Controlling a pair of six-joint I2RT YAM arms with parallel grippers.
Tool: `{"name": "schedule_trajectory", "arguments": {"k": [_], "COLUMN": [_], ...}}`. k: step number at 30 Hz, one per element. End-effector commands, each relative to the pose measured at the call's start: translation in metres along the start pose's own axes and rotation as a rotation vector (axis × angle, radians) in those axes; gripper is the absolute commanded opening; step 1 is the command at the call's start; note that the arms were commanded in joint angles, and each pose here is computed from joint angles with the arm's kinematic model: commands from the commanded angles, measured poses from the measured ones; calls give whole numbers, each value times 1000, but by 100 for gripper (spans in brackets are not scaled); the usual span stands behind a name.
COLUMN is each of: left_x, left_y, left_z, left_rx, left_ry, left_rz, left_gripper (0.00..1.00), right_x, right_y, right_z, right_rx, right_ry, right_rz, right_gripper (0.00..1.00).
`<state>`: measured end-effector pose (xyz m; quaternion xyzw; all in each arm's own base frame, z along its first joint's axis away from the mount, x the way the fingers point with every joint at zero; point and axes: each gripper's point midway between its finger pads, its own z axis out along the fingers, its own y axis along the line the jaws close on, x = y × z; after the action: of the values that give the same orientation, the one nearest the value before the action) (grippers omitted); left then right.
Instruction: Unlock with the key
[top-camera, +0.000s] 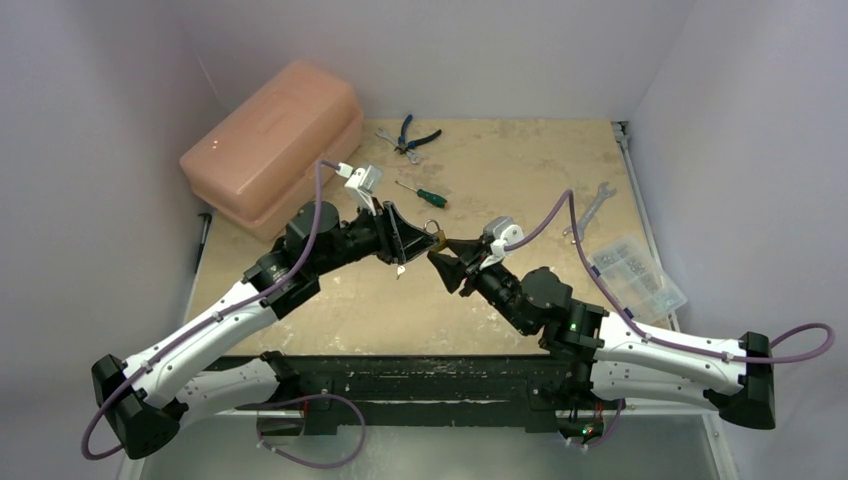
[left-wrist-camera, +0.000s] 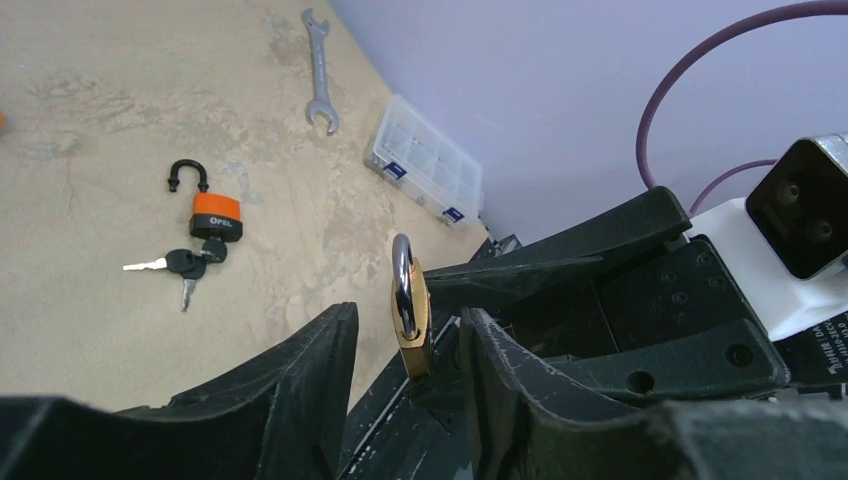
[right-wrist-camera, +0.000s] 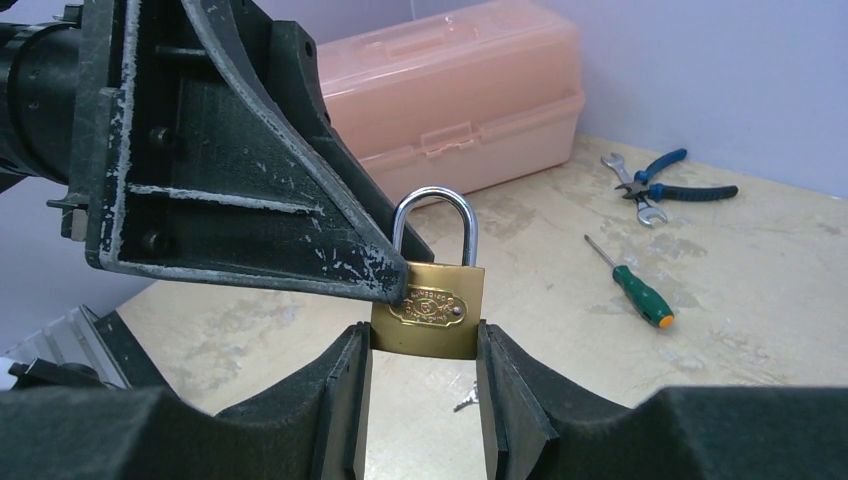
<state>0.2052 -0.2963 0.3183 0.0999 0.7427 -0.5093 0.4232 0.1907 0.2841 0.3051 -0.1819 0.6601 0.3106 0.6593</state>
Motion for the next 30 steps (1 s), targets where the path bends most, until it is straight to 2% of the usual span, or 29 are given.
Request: {"name": "schedule_trajectory", "arguments": {"k": [1,7,14,26,30], "left_x": [-13,-15,-8,-1,0], "left_y": [-13,-17,-16,-16,-15], "left_z": [2,7,9,12,13], "left_rx": [50,80,83,94,94], "left_ry": [-37,-43,-20,23,27], "left_rz": [-13,-18,-35,-29,-31], "left_gripper": [42,35,30,34,26], "right_x": [-40,-40,-39,-37,-37], "right_y": [4,4,5,6,6], "right_z": [0,-1,0,1,1], "right_rx": [-13,-18,-22,-23,-23], "right_ry": [-99,-101,-100,-94,-95], "right_rz": [20,19,15,8,8], "right_gripper": [9,9,9,9,9]}}
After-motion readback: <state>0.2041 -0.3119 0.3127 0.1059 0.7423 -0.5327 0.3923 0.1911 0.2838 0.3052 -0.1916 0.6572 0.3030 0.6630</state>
